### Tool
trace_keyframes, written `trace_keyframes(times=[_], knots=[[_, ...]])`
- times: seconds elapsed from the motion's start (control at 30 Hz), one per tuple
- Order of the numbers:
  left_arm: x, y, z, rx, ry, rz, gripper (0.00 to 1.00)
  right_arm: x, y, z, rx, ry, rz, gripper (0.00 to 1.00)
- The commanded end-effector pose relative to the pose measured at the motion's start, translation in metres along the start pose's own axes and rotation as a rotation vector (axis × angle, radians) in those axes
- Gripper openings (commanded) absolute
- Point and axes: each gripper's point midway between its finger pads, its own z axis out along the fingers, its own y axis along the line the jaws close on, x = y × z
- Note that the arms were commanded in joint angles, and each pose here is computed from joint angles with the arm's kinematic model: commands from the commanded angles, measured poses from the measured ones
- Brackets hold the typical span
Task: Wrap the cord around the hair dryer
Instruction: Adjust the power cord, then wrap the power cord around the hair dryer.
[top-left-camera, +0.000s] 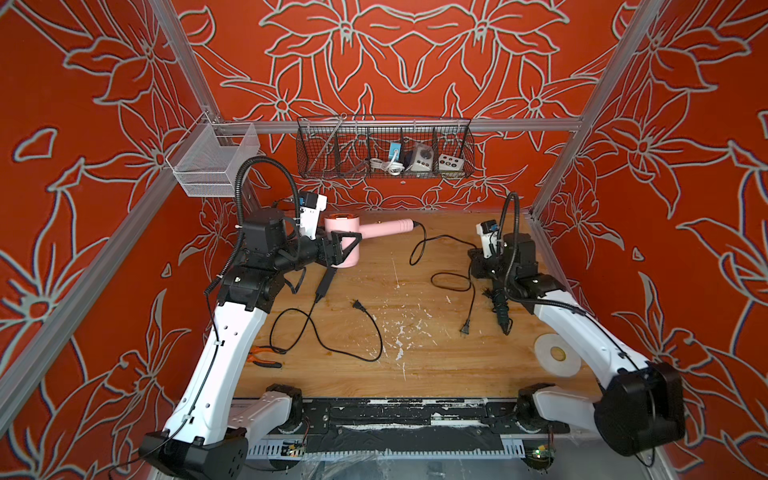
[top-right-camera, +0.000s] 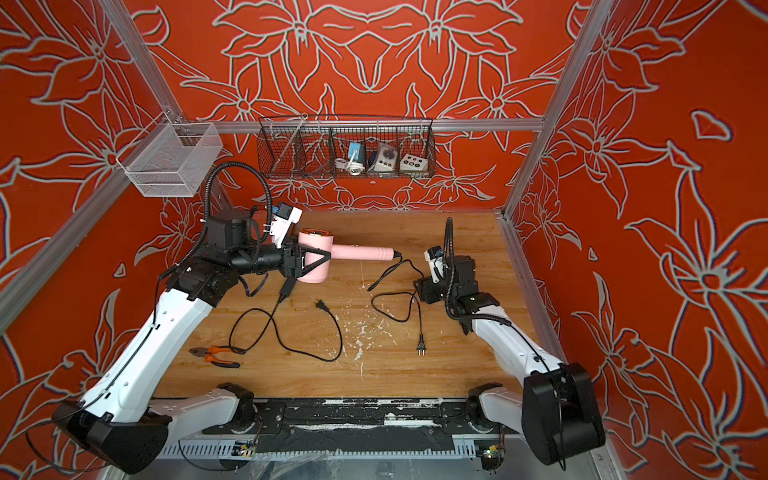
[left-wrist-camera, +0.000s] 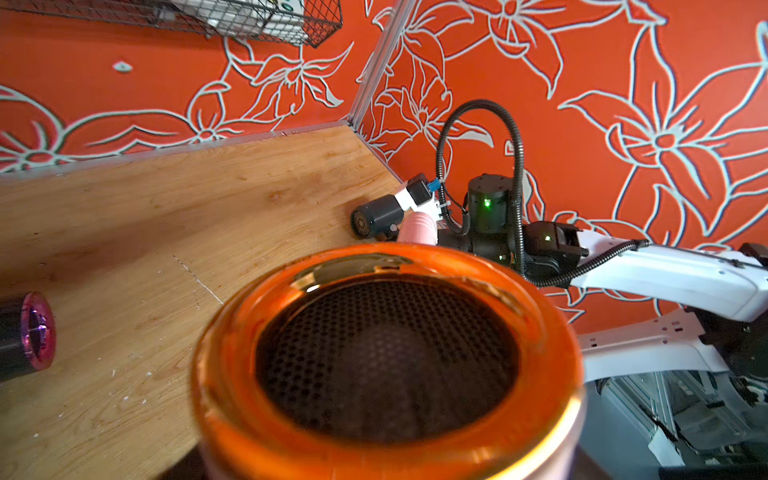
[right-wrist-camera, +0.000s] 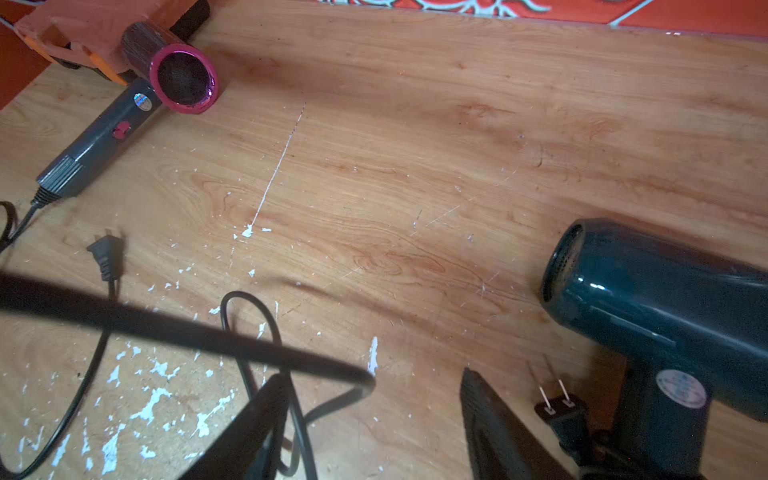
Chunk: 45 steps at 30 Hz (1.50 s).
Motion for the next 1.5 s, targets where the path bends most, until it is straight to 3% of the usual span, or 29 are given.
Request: trace_keyframes(times=[0.0, 0.17, 0.2, 0.5, 0.73, 1.1, 1.2, 1.37, 1.47], knots=[[-0.031, -0.025, -0.019, 0.045, -0.104, 0.094, 0.0, -0.023, -0.002, 0.012, -0.007, -0.06, 0.026, 0.55], [-0.04, -0.018, -0.029, -0.001, -0.157, 0.099, 0.0, -0.054, 0.001, 0.012, -0.03, -0.123, 0.003, 0.06], [-0.044, -0.015, -0.033, -0.02, -0.175, 0.097, 0.0, -0.061, -0.001, 0.008, -0.016, -0.138, -0.004, 0.0], [-0.079, 0.029, -0.077, -0.27, -0.34, 0.064, 0.0, -0.104, -0.054, -0.077, 0.33, -0.173, -0.033, 0.0], [-0.108, 0.047, -0.099, -0.392, -0.407, 0.065, 0.0, -0.113, -0.113, -0.159, 0.591, -0.227, 0.09, 0.0], [-0.133, 0.068, -0.126, -0.516, -0.483, 0.05, 0.0, -0.09, -0.167, -0.199, 0.783, -0.184, 0.242, 0.0], [-0.139, 0.071, -0.131, -0.528, -0.504, 0.043, 0.0, -0.091, -0.167, -0.198, 0.758, -0.19, 0.266, 0.0], [-0.16, 0.059, -0.136, -0.481, -0.565, 0.058, 0.0, -0.103, -0.114, -0.166, 0.425, -0.28, 0.336, 0.0], [-0.178, 0.046, -0.141, -0.44, -0.605, 0.086, 0.0, -0.089, -0.079, -0.144, 0.338, -0.243, 0.29, 0.0]])
